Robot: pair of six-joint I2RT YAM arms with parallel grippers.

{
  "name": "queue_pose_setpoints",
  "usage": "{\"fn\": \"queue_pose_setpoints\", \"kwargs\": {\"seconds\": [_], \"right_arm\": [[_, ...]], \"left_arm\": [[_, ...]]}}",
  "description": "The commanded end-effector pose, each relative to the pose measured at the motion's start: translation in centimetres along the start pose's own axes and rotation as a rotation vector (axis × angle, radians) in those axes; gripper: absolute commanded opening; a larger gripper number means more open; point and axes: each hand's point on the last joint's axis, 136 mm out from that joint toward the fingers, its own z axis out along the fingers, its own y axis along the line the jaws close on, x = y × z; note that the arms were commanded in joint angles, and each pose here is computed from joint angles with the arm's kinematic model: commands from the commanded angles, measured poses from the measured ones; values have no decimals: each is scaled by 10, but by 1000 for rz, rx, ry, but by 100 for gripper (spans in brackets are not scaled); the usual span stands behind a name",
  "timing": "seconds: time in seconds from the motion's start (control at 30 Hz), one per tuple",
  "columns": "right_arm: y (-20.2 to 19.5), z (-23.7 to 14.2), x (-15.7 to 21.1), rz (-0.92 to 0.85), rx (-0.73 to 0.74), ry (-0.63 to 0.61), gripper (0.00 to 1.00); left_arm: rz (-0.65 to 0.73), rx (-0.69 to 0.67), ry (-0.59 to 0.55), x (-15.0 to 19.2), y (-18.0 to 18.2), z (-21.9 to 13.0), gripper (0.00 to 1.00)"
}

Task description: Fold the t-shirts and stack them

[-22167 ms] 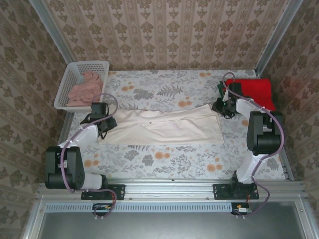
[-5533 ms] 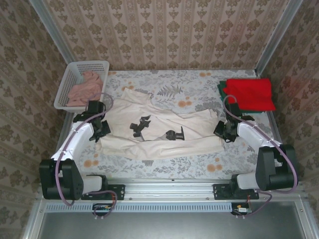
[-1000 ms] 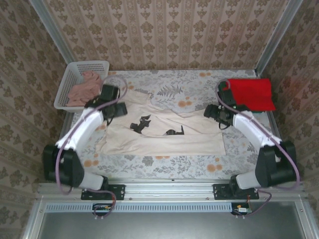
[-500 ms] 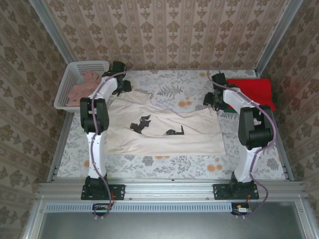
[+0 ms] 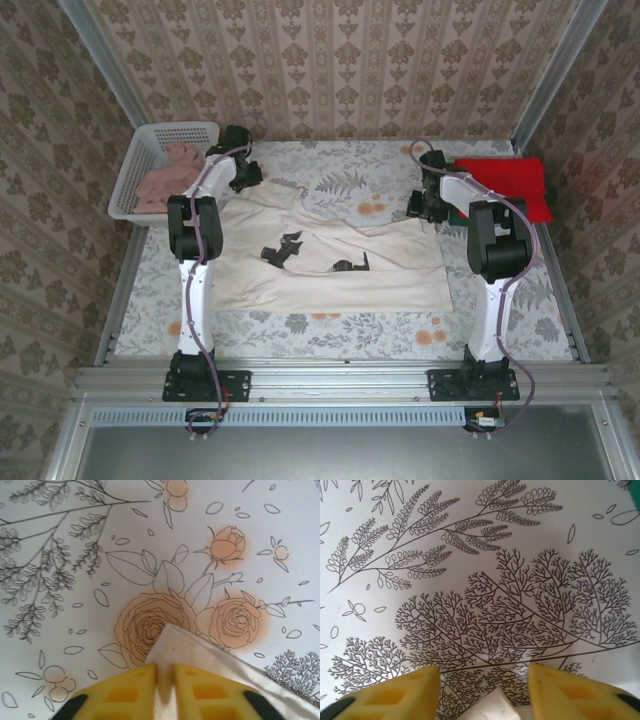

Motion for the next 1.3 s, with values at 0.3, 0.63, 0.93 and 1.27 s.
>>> {"fn": "queue_pose_setpoints", "kwargs": {"seconds": [0.3, 0.63, 0.93, 1.27], "right_arm": [[1, -31, -11, -4, -5, -39, 15], [-1, -56, -13, -5, 10, -69, 3], [-4, -99, -2, -24, 35, -128, 0], [-17, -94, 58, 13, -13, -92, 0]], "left_arm": [[50, 77, -110, -34, -16, -73, 0], [84, 116, -208, -40, -23, -147, 0], [57, 118, -295, 14, -4, -222, 0], [-102, 24, -268, 137, 54, -250, 0]]}}
